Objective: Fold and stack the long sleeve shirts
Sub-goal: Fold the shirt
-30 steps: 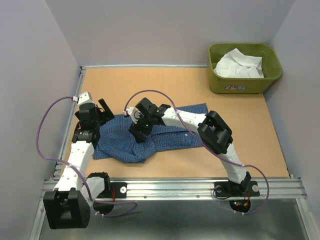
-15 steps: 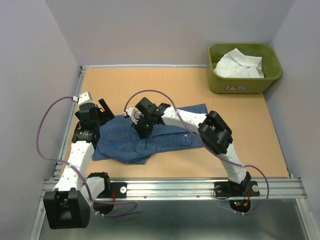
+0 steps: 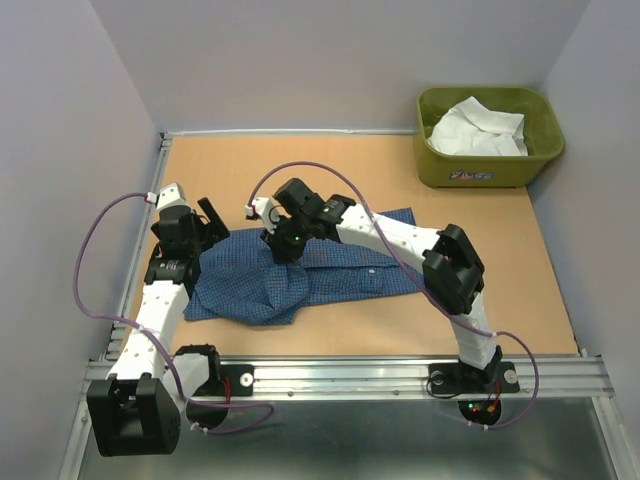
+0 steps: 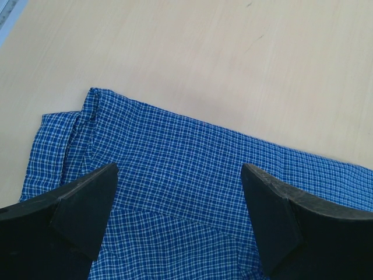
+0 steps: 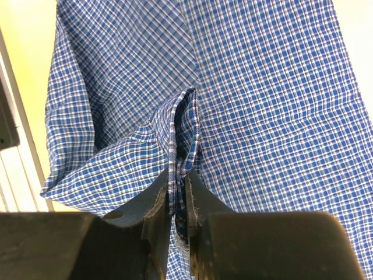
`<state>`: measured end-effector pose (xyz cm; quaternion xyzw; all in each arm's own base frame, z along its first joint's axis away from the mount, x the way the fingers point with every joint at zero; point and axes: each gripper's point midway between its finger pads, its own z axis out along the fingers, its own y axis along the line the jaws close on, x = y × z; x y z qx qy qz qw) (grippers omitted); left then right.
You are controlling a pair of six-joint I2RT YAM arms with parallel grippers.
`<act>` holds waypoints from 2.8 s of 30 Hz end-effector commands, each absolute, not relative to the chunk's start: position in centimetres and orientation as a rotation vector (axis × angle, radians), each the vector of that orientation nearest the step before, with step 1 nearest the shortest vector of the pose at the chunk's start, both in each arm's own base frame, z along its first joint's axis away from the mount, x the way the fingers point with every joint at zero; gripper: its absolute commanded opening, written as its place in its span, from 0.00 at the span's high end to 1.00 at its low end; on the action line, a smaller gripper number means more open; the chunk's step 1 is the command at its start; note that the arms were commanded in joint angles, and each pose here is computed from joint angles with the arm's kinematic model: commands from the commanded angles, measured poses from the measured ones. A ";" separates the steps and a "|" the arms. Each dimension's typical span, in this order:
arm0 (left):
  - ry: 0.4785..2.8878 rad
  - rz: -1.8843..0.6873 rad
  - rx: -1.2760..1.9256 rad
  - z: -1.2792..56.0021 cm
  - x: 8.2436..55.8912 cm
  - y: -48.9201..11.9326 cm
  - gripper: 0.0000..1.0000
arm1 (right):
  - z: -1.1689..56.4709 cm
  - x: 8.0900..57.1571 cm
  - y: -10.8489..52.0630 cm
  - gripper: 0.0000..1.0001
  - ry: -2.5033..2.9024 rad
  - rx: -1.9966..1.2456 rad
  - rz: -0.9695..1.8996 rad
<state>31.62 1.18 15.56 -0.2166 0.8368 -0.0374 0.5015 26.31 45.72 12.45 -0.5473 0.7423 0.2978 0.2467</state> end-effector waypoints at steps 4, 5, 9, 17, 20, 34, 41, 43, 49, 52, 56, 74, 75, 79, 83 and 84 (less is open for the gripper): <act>1.969 -0.101 -0.490 17.5 32.6 1.1 0.02 | 11.7 24.2 46.5 0.81 2.035 -1.529 0.903; 1.973 -0.100 -0.491 17.4 32.6 1.1 0.02 | 11.1 24.1 46.4 0.81 2.048 -1.536 0.907; 1.983 -0.090 -0.497 17.0 32.6 1.2 0.02 | 10.3 23.7 46.3 0.88 2.071 -1.541 0.920; 1.973 -0.073 -0.515 17.3 32.5 1.5 0.02 | 19.3 27.0 47.2 1.00 1.920 -1.370 0.809; 1.966 -0.061 -0.525 17.4 32.4 1.8 0.02 | 25.1 29.3 46.9 0.99 1.825 -1.244 0.708; 1.933 -0.047 -0.546 18.2 32.1 2.2 0.02 | 32.1 35.2 43.1 0.99 1.812 -0.828 0.400; 1.950 -0.062 -0.530 17.8 32.3 1.8 0.02 | 26.7 35.1 38.6 1.00 1.991 -0.632 0.238; 1.955 -0.066 -0.526 17.7 32.3 1.8 0.02 | 24.7 34.9 37.3 0.99 2.035 -0.604 0.182; 1.964 -0.081 -0.506 17.5 32.4 1.4 0.02 | 21.4 35.7 33.6 0.99 2.112 -0.479 0.050; 1.970 -0.085 -0.501 17.3 32.4 1.3 0.02 | 20.2 36.2 32.2 0.99 2.150 -0.410 0.037; 1.973 -0.089 -0.494 17.3 32.5 1.2 0.02 | 17.8 36.4 30.1 0.99 2.217 -0.317 0.018; 1.984 -0.093 -0.488 17.0 32.5 1.1 0.02 | 9.1 37.4 24.2 0.90 2.397 -0.030 0.073; 1.989 -0.091 -0.487 16.9 32.5 1.1 0.02 | 8.9 37.4 24.0 0.90 2.396 -0.020 0.075; 1.990 -0.096 -0.487 16.9 32.5 1.1 0.02 | 8.2 37.5 23.1 0.90 2.399 0.025 0.080; 1.996 -0.098 -0.481 16.7 32.6 0.9 0.02 | 8.3 37.9 23.2 0.90 2.377 0.041 0.111; 1.999 -0.099 -0.483 16.6 32.5 0.9 0.02 | 8.4 38.1 23.3 0.90 2.369 0.041 0.119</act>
